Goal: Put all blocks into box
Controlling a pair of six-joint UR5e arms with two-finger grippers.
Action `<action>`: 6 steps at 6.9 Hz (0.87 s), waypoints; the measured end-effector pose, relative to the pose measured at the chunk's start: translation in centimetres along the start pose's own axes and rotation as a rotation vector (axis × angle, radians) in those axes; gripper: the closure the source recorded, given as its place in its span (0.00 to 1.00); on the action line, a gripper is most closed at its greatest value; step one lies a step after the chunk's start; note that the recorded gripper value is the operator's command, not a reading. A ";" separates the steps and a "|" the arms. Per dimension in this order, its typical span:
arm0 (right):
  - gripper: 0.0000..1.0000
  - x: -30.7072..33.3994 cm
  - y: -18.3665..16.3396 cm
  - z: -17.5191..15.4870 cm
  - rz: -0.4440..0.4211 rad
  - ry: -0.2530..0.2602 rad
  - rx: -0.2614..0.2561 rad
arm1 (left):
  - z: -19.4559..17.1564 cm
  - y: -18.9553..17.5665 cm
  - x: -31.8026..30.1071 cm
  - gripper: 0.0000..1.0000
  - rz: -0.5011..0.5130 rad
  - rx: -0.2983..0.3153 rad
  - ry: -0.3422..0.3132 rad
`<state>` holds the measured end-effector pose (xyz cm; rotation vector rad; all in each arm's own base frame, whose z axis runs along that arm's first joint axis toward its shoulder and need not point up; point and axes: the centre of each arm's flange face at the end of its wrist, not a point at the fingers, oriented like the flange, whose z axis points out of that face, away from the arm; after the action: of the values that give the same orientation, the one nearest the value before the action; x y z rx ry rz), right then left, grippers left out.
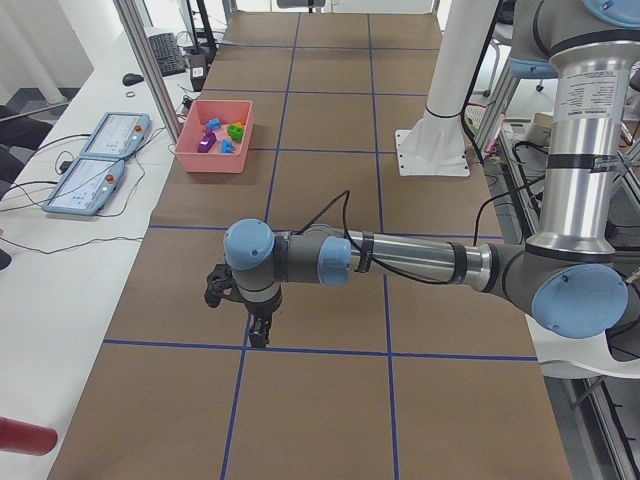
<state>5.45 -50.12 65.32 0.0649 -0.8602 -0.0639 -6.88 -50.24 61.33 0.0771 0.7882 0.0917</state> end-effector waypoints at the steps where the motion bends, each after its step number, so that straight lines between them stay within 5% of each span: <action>1: 0.00 0.0 -0.1 -0.5 0.023 0.002 -0.011 | 0.0 0.0 0.0 0.00 0.000 0.001 0.000; 4: 0.00 -1.6 0.1 -2.9 0.078 0.015 -0.051 | -0.2 0.2 0.2 0.00 0.003 0.004 0.000; 6: 0.00 -0.9 1.2 -2.6 0.020 0.012 -0.070 | -0.2 0.4 0.2 0.00 0.004 0.004 0.000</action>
<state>6.88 -48.79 63.02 -0.0088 -0.8461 -0.0750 -6.90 -49.81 61.06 0.0827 0.7882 0.0938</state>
